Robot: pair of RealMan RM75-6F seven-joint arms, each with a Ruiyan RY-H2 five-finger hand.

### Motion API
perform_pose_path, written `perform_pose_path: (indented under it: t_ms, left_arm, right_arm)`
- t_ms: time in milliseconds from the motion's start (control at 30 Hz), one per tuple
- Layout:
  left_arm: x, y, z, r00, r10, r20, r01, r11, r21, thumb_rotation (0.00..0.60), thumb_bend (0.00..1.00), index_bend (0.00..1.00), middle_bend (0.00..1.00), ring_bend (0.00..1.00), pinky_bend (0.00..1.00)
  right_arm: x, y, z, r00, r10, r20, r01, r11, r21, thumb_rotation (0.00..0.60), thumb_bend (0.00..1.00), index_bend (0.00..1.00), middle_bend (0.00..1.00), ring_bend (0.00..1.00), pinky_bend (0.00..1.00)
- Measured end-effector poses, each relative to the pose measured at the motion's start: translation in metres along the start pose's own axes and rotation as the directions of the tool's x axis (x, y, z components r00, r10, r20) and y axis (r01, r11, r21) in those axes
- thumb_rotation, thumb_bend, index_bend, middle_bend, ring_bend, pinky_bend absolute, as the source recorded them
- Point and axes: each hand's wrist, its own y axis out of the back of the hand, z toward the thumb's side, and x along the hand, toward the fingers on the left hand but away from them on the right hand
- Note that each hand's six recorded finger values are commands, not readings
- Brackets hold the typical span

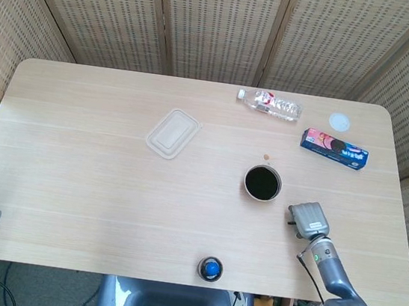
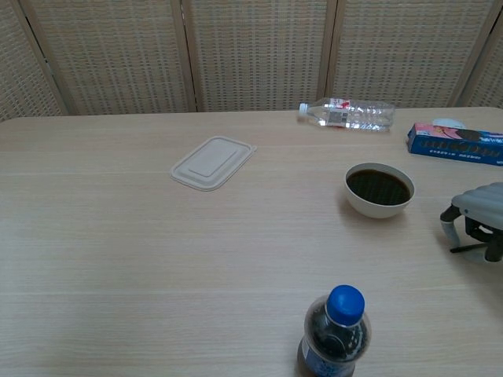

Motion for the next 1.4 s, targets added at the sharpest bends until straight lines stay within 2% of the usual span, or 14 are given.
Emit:
perform_pose_path:
  t_ms: [533,933,1133,1400]
  left_arm:
    - [0.000,-0.002,-0.001,1.000,-0.005,-0.002,0.005,1.000,-0.002,0.600,0.37,0.02,0.00,0.00,0.00]
    - [-0.001,-0.002,-0.002,1.000,-0.004,-0.004,0.004,1.000,-0.006,0.600,0.37,0.02,0.00,0.00,0.00]
    - [-0.001,-0.003,-0.002,1.000,-0.003,-0.003,0.003,1.000,-0.009,0.600,0.37,0.02,0.00,0.00,0.00]
    - [-0.001,-0.003,-0.003,1.000,0.000,-0.004,0.000,1.000,-0.012,0.600,0.37,0.02,0.00,0.00,0.00]
  right_arm:
    - [-0.002,-0.006,-0.003,1.000,0.020,0.013,-0.020,1.000,0.006,0.600,0.53,0.53,0.96,0.93,0.95]
    - [0.000,-0.010,-0.006,0.999,0.027,0.024,-0.027,0.999,-0.022,0.600,0.66,0.61,0.97,0.95,0.97]
    - [0.002,-0.009,-0.007,0.999,0.024,0.026,-0.023,0.999,-0.036,0.600,0.69,0.63,0.97,0.95,0.97]
    - [0.007,0.003,-0.006,1.000,0.008,0.013,-0.006,0.994,-0.112,0.600,0.73,0.65,0.98,0.96,0.97]
